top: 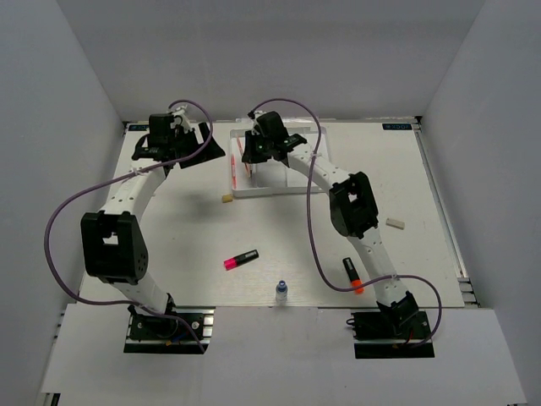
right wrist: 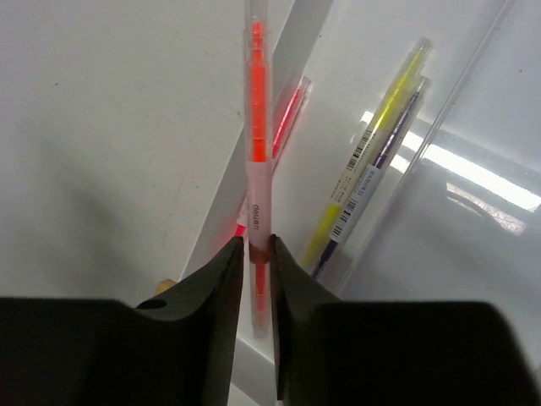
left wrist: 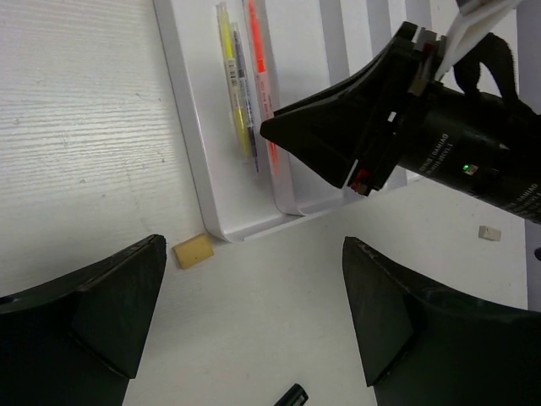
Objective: Sort the stationery into containers
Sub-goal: Place the pen in the storage box, then pick up the stationery from the corner of the board.
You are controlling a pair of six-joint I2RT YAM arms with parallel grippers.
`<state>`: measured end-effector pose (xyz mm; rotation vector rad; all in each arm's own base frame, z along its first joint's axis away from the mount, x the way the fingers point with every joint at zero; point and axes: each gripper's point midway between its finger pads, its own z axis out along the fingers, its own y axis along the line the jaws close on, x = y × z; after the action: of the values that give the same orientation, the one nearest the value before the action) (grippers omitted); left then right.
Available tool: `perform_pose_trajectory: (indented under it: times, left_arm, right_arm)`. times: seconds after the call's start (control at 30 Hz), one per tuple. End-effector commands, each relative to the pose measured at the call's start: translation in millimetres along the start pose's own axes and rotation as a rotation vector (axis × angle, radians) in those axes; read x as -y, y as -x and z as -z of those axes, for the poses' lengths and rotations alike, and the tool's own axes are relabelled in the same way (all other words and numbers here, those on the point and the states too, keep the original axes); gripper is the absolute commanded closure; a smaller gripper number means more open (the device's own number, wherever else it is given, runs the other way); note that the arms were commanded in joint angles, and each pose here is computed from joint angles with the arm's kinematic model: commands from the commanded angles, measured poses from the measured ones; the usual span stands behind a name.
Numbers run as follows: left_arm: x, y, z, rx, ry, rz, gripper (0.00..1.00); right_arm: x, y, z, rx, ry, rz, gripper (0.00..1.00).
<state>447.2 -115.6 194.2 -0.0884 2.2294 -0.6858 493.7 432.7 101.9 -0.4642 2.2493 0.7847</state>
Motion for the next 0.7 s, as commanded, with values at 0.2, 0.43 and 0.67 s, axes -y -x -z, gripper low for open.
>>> perform_pose_trajectory:
  times: [0.2, 0.43, 0.67]
  left_arm:
    - [48, -14, 48, 0.091, -0.310, -0.195, 0.10]
    - [79, -74, 87, 0.079, -0.656, -0.527, 0.18]
    - [71, -198, 128, -0.084, -0.899, -0.865, 0.32]
  right_arm:
    - [-28, 49, 31, 0.115, 0.046, 0.005, 0.60]
    - [-52, 91, 114, 0.192, 0.075, 0.059, 0.58]
    - [-5, 82, 212, 0.184, -0.044, 0.052, 0.60]
